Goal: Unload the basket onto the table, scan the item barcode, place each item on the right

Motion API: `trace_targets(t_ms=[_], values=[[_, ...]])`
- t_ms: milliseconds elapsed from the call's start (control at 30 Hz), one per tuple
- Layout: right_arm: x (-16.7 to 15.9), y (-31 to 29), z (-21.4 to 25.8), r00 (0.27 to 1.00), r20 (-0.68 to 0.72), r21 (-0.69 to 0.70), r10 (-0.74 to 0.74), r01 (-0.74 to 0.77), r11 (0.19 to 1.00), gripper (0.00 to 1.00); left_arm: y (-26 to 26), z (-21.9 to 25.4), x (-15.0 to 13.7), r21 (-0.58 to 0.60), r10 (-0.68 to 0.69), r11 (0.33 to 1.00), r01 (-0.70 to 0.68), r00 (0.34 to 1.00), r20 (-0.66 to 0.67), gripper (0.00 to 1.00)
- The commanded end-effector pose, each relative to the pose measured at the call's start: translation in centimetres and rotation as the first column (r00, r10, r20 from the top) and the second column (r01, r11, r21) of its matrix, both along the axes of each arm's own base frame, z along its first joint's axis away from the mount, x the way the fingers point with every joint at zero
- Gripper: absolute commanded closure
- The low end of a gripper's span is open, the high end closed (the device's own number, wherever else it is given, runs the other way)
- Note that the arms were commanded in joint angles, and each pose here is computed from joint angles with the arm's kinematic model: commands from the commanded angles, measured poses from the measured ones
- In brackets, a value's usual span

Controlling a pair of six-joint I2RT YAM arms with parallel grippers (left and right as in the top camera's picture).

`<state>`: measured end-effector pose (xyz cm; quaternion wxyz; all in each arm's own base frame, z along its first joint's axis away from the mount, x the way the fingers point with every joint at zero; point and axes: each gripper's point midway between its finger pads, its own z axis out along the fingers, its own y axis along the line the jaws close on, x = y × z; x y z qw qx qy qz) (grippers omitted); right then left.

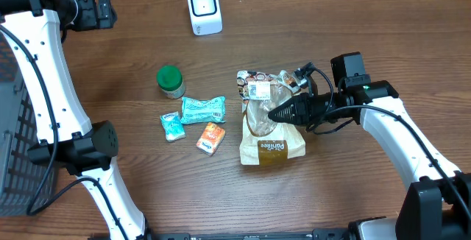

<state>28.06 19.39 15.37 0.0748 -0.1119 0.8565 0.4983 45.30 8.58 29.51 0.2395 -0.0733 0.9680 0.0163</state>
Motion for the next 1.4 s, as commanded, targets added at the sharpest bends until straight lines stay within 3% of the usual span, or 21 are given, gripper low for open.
trace_targets(t_ms=[0,200,333,433,633,833,1033,1167,1367], values=[[0.7,0.3,1.9,0.998,0.061,0.013,0.004,-0.004,1.000,0.96,0.0,1.5,-0.6,0.027,-0.023,0.999,0.022,0.999,0.032,0.01],[2.0,0.4,5.0,0.994,0.113,0.007,-0.002,0.001,1.000,0.96,0.0,1.5,-0.6,0.027,-0.023,0.999,0.022,0.999,0.032,0.00],[4.5,-1.2,7.8,0.978,0.198,-0.149,-0.065,0.096,0.984,0.96,0.0,1.5,-0.6,0.027,-0.023,0.999,0.022,0.999,0.032,0.00],[7.4,-3.2,11.6,0.941,0.312,-0.290,-0.133,0.227,0.930,0.96,0.0,1.5,-0.6,0.027,-0.023,0.999,0.022,0.999,0.032,0.00],[11.9,-3.7,16.4,0.862,0.477,-0.409,-0.173,0.392,0.824,0.96,0.0,1.5,-0.6,0.027,-0.023,0.999,0.022,0.999,0.032,0.01],[19.9,-4.0,15.1,0.704,0.696,-0.567,-0.144,0.661,0.492,0.96,0.0,1.5,-0.6,0.027,-0.023,0.999,0.022,0.999,0.032,0.01],[25.6,-4.0,15.1,0.479,0.878,-0.474,0.006,0.868,0.146,0.96,0.0,1.5,-0.6,0.027,-0.023,0.999,0.022,0.999,0.032,0.01],[28.6,-0.5,14.0,0.408,0.904,-0.425,0.129,0.891,0.162,0.96,0.0,1.5,-0.6,0.027,-0.023,0.999,0.022,0.999,0.032,0.00],[31.7,6.8,10.9,0.298,0.900,-0.391,0.318,0.874,0.288,0.96,0.0,1.5,-0.6,0.027,-0.023,0.999,0.022,0.999,0.032,0.01]])
